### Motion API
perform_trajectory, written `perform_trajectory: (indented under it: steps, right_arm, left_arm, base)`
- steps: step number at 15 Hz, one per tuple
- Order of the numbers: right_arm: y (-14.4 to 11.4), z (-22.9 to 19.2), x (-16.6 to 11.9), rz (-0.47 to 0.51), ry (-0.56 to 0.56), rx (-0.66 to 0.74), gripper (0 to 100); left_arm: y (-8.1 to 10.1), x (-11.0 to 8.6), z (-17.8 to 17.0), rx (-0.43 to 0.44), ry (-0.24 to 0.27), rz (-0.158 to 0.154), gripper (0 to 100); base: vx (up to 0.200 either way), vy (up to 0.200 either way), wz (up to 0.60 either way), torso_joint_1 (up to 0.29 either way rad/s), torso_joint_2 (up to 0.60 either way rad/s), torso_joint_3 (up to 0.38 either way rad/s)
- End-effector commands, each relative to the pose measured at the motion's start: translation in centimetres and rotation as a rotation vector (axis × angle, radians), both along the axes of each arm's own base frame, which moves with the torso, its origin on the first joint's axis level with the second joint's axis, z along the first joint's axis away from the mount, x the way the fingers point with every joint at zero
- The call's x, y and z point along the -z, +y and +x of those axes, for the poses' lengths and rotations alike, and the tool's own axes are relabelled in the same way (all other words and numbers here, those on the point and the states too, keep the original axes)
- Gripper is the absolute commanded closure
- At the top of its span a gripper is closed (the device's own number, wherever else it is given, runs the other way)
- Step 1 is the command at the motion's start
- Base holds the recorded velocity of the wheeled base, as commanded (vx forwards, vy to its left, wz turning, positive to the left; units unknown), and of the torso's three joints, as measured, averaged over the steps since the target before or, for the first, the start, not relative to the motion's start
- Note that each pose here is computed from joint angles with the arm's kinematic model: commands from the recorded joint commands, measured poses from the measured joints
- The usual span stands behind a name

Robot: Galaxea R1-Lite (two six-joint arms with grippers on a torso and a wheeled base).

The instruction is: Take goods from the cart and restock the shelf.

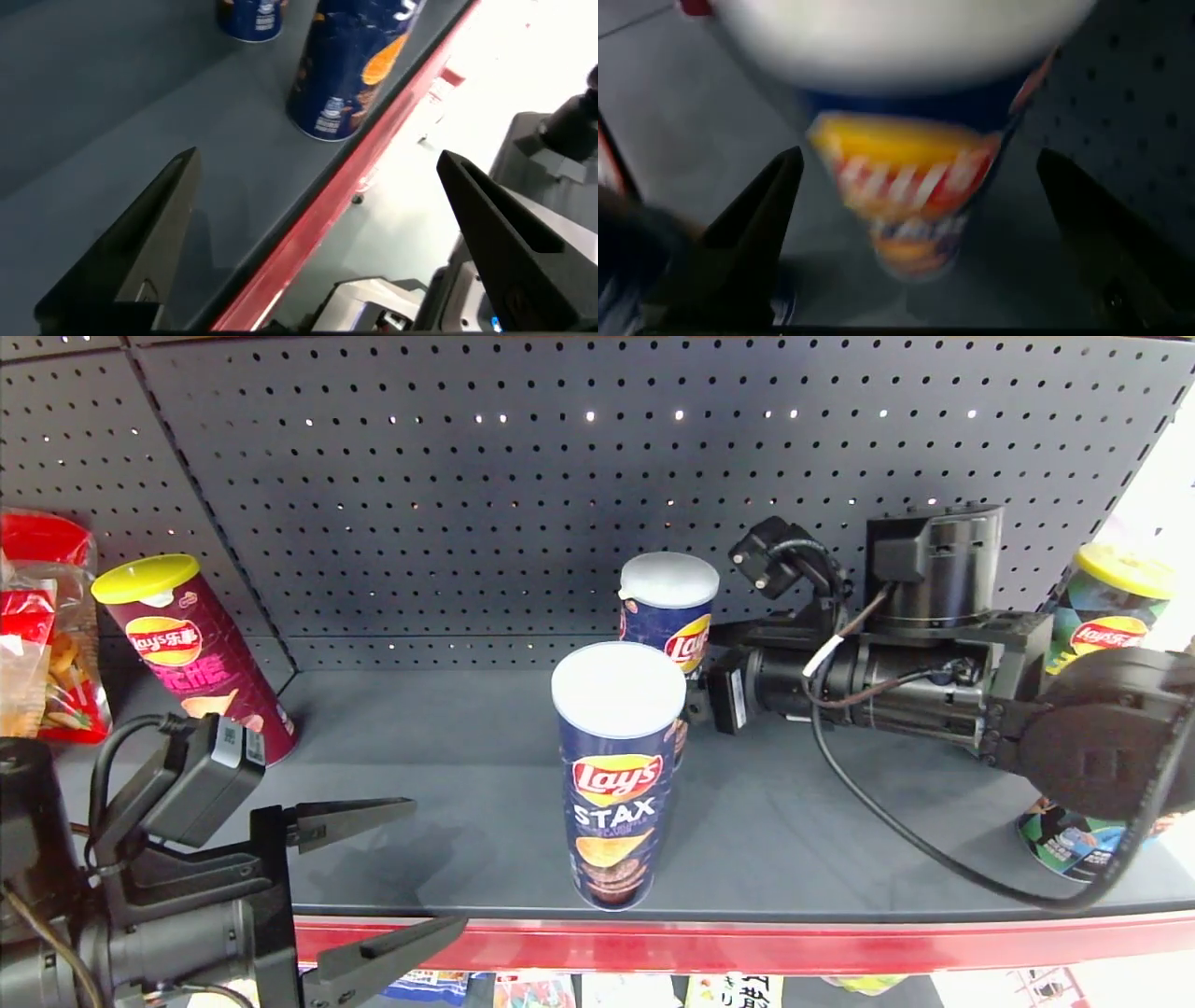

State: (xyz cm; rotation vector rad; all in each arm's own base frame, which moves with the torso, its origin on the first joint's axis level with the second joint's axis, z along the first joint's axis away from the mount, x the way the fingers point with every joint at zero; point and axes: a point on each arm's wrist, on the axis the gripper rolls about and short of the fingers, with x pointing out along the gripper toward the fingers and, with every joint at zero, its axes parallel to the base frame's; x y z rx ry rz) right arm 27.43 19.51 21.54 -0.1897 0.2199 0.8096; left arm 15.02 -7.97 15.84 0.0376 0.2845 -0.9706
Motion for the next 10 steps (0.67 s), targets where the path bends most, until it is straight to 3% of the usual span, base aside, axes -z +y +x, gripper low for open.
perform_trajectory:
  steps: [1, 3, 6, 10]
  right_arm:
    - [-2.4, -3.3, -0.4, -0.004, 0.000, 0.015, 0]
    - [-4.0, -4.9, 0.0, -0.016, 0.012, 0.053, 0]
    - [-6.2, -8.2, 0.1, -0.004, 0.012, 0.069, 0]
    - [-8.6, -11.8, -0.6, 0.032, -0.041, 0.066, 0]
  left_arm:
    - [-0.3, -0.2, 0.8, -0.018, 0.001, 0.007, 0]
    - [-0.5, -0.2, 1.8, -0.078, 0.003, 0.027, 0]
    - [-0.9, 0.3, 2.9, -0.103, 0.021, 0.056, 0]
    - [-1.6, 1.9, 4.8, -0.099, 0.022, 0.149, 0]
  base:
    - [0.000, 0.000, 0.00, 0.000, 0.00, 0.000]
    - [0.000, 0.000, 0.00, 0.000, 0.00, 0.000]
    - [0.000, 0.000, 0.00, 0.000, 0.00, 0.000]
    - [0.000, 0.000, 0.00, 0.000, 0.00, 0.000]
